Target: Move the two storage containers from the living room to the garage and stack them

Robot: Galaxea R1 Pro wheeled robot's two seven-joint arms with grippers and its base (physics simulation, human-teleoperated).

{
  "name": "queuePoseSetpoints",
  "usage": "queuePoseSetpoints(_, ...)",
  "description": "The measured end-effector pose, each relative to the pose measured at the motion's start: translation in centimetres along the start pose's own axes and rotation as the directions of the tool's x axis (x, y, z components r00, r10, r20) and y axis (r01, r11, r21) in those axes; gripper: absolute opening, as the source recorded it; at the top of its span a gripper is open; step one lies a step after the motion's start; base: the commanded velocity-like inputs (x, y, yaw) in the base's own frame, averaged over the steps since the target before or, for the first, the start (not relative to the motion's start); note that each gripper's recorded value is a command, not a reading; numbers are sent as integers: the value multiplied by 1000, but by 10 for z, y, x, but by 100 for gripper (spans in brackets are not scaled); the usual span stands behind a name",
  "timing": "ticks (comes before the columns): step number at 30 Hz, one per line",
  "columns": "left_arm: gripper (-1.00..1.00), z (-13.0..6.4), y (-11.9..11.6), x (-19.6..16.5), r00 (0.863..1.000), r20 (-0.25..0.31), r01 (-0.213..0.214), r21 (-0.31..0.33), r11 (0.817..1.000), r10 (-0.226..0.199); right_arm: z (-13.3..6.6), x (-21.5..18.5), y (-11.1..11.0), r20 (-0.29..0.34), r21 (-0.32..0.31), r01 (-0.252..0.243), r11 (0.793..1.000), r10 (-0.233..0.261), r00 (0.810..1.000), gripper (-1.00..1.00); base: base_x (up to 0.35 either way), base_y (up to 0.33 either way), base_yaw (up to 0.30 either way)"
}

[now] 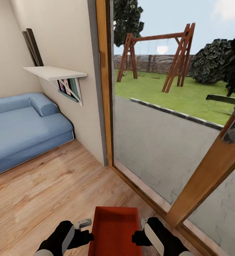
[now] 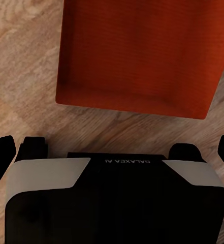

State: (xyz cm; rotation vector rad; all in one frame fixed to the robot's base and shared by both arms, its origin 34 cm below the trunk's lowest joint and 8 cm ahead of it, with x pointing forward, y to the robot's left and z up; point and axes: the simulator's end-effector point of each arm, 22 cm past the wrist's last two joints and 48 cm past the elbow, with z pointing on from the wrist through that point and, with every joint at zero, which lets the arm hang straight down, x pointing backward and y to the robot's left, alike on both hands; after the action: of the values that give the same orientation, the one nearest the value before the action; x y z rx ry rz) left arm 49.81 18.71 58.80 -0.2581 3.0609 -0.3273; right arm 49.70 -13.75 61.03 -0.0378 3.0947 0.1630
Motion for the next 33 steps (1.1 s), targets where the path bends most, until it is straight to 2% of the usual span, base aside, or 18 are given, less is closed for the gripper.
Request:
queuePoseSetpoints(9,100,0,0,0,1000,0,-1,-1,1000,1,0,0,0,0,0,0,1000,0,1000,100,0,0,0)
queuePoseSetpoints(24,100,21,5,0,1000,-2,-1,-1,1000,1,22,0,-2,-1,0,0,1000,0,1000,100,0,0,0)
queuePoseSetpoints(33,100,26,6,4,1000,-14,2,-4,1000,-2,26,4,-3,-15,0,-2,1000,2,1000,100,0,0,0)
